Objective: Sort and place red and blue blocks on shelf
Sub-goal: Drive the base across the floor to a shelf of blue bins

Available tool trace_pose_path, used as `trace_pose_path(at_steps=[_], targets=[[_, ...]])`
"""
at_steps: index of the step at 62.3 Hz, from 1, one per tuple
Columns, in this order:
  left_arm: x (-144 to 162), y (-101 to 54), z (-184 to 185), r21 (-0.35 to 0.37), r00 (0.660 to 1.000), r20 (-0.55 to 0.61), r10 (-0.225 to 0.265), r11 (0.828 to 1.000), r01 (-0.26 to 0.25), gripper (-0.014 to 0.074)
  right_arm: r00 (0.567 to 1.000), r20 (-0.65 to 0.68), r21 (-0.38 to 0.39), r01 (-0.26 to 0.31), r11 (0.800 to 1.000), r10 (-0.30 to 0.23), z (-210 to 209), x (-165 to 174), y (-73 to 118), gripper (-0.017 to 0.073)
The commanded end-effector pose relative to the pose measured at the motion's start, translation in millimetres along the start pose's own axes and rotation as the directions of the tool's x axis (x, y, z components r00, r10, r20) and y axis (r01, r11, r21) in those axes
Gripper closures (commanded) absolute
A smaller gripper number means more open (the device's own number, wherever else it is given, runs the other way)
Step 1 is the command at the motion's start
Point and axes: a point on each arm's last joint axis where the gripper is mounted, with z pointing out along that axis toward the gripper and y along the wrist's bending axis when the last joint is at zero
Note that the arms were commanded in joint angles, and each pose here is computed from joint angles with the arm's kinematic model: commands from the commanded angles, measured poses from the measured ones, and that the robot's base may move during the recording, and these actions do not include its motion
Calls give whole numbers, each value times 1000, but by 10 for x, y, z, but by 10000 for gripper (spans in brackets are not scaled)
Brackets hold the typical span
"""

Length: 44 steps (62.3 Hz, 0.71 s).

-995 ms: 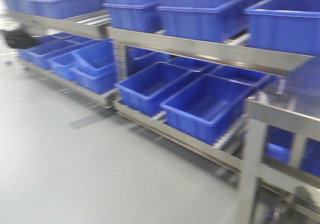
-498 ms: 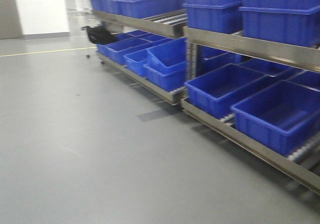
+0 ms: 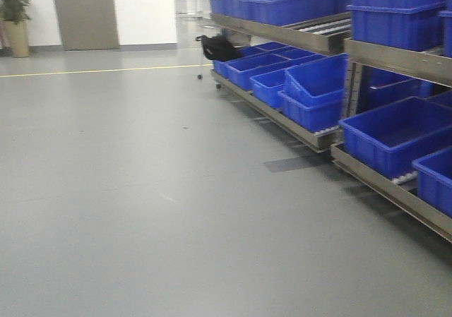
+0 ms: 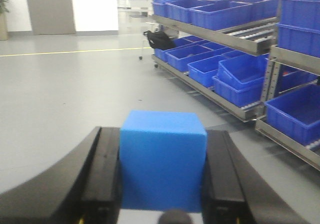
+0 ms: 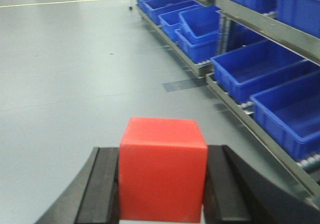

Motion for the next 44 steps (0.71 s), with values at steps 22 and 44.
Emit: trace_pose_path(at_steps=[22, 44], targets=[[-159, 21, -7, -27, 996, 93, -11, 1000, 14, 470, 995, 103, -6, 13, 1000, -13, -21, -159, 13, 507], [-159, 21, -7, -27, 996, 93, -11, 1000, 14, 470, 995, 103, -6, 13, 1000, -13, -21, -159, 13, 507]])
